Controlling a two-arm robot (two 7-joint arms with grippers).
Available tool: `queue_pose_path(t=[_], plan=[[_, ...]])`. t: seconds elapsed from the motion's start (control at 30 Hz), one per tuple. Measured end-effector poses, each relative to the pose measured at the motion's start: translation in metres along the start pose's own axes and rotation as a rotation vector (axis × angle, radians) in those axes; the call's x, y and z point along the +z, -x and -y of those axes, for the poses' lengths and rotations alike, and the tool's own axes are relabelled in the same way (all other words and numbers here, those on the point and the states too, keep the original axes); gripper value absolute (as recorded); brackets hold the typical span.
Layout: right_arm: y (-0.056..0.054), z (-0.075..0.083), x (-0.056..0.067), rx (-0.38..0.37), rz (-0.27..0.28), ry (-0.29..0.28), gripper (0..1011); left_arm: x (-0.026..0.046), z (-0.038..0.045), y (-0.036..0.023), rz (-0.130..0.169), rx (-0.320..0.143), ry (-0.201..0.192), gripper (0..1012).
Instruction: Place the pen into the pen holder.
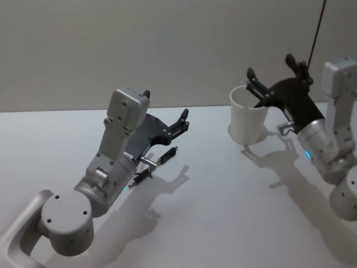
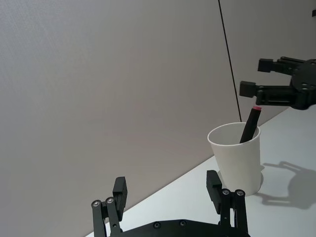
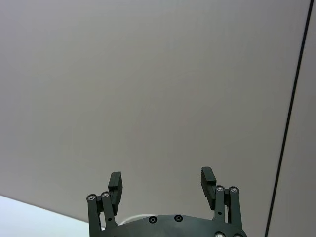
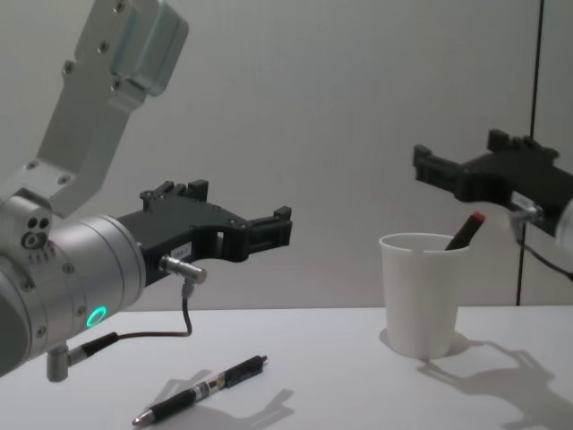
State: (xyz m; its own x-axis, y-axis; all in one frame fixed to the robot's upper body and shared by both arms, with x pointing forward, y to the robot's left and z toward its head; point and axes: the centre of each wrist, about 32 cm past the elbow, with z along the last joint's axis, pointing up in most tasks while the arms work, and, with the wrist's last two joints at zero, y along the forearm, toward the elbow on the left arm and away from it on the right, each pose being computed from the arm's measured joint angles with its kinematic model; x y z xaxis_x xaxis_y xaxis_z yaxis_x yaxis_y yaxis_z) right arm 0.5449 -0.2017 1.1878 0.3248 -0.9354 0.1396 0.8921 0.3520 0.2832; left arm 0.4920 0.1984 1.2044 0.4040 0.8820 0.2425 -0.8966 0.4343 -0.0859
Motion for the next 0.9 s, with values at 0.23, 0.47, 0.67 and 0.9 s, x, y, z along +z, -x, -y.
queue_pose_path(t=[0.23, 0.47, 0.67, 0.9], plan=[[-0.003, 0.023, 0.003, -0.014, -0.021, 0.048, 1001, 0.0000, 0.0000, 0.0000, 0.000, 0.000, 0.000, 1001], [-0.004, 0.044, 0.008, -0.022, -0.039, 0.092, 1002, 0.0000, 0.0000, 0.0000, 0.000, 0.000, 0.000, 1001], [-0.004, 0.061, 0.013, -0.023, -0.056, 0.129, 1002, 0.0000, 0.0000, 0.0000, 0.000, 0.000, 0.000, 1001], [-0.003, 0.081, 0.021, -0.021, -0.074, 0.175, 1001, 0.0000, 0.0000, 0.0000, 0.000, 0.000, 0.000, 1001]])
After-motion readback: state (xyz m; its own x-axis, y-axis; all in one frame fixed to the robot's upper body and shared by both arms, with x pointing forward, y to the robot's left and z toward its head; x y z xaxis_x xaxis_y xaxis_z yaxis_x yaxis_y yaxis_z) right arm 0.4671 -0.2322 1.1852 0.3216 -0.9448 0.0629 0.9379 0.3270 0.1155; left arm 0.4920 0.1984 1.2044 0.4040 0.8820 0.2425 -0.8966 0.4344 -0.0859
